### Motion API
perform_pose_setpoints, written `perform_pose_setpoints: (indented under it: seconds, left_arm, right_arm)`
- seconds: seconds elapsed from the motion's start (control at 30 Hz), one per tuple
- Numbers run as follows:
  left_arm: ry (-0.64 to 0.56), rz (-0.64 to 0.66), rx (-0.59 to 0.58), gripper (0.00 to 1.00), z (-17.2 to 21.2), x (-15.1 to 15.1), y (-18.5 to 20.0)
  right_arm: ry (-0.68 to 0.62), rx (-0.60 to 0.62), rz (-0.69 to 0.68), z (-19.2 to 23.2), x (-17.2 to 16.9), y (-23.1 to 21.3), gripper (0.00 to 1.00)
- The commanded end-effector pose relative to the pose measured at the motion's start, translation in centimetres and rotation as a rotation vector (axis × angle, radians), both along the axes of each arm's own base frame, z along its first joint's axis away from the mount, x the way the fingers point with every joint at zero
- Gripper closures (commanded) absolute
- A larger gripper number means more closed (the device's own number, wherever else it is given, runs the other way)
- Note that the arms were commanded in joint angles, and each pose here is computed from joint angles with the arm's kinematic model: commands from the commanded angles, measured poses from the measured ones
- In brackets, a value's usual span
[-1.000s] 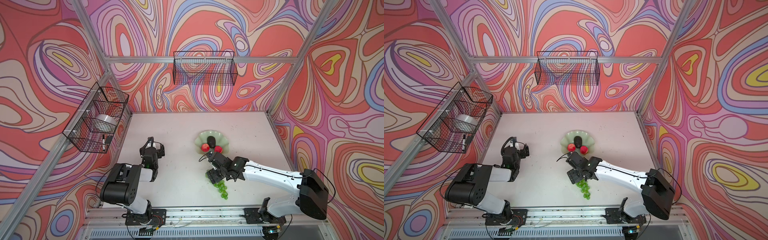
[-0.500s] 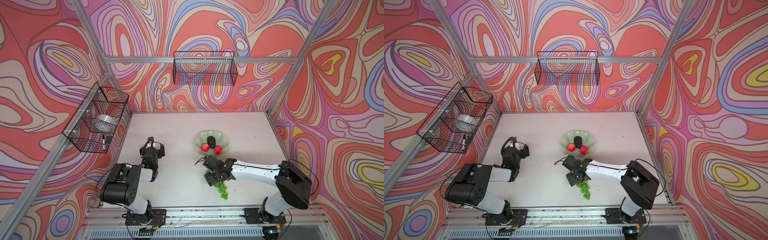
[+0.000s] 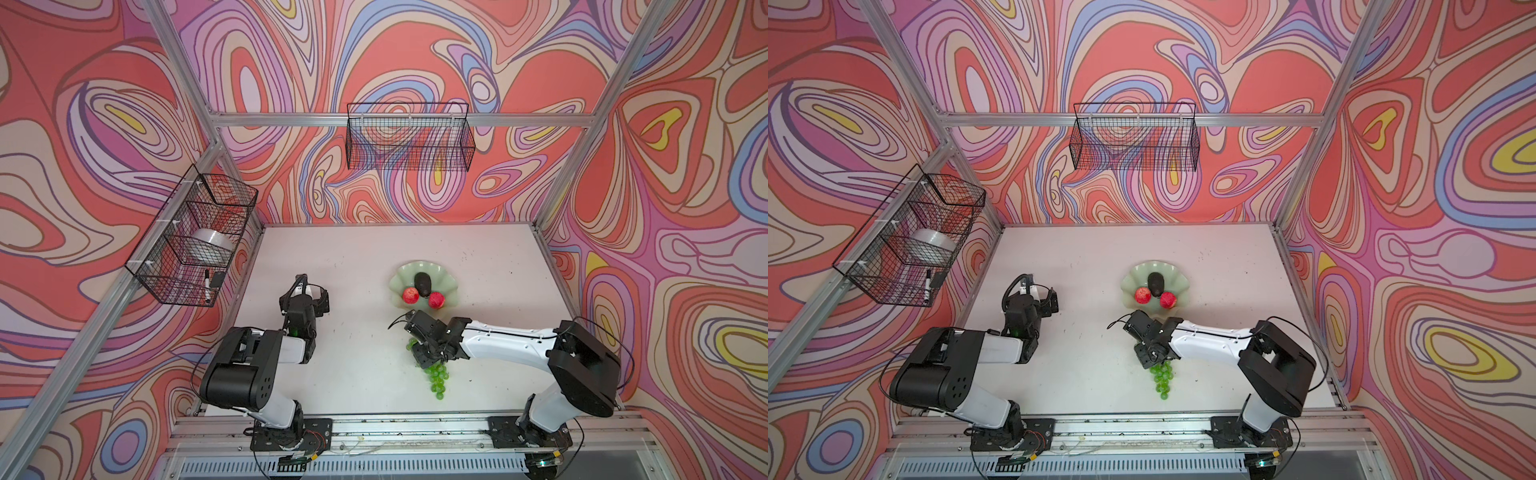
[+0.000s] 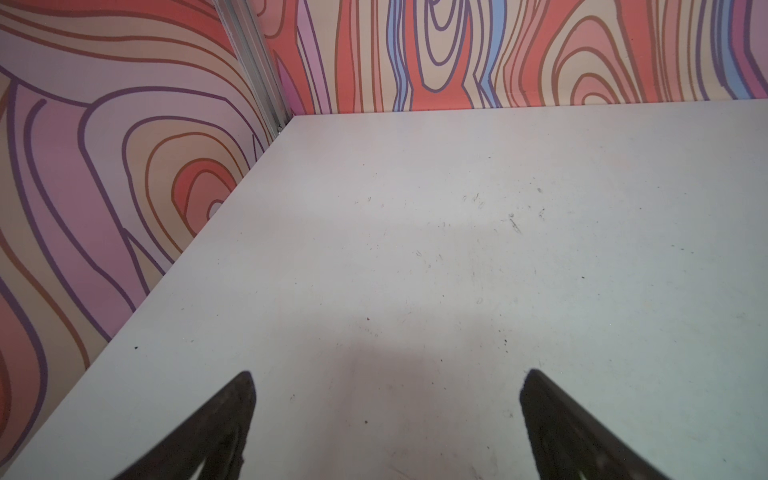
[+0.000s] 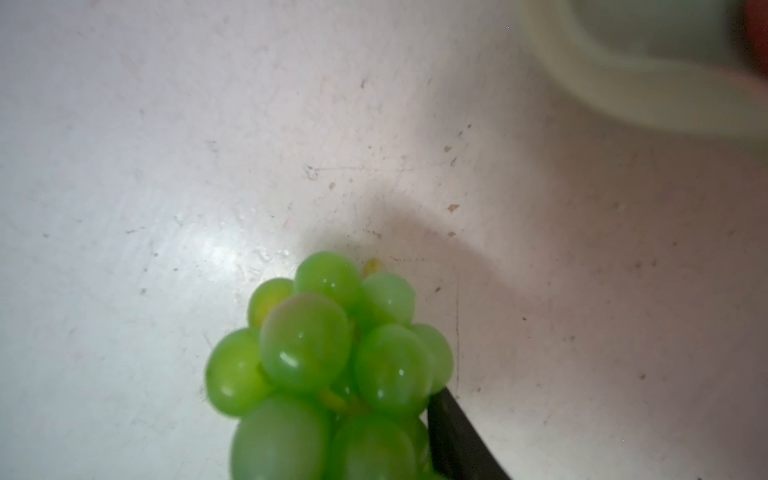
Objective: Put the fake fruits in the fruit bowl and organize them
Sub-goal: 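Lower the right gripper onto the green grapes and grasp the bunch, then carry the grapes with the right gripper into the bowl and release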
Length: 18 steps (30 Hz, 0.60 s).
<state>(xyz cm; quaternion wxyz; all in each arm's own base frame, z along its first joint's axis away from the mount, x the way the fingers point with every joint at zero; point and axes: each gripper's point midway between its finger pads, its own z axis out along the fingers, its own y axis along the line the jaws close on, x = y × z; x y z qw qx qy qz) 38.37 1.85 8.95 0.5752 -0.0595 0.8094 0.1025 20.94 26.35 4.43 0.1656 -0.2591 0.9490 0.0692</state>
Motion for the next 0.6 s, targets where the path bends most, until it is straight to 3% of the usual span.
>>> perform_pose_setpoints:
  seconds: [0.0, 0.33, 0.57]
  left_arm:
    - [-0.013, 0.003, 0.007, 0.0, 0.5, 0.3, 0.2]
    - [-0.013, 0.004, 0.007, 0.0, 0.5, 0.3, 0.3]
    - [-0.013, 0.004, 0.008, 0.0, 0.5, 0.3, 0.3]
  right_arm:
    - [-0.081, 0.115, 0.034, 4.5, 0.8, 1.7, 0.6]
    - [-0.272, 0.158, 0.04, 14.5, 2.2, 0.0, 0.59]
    - [-0.424, 0.095, 0.043, 17.3, 8.7, -1.7, 0.59]
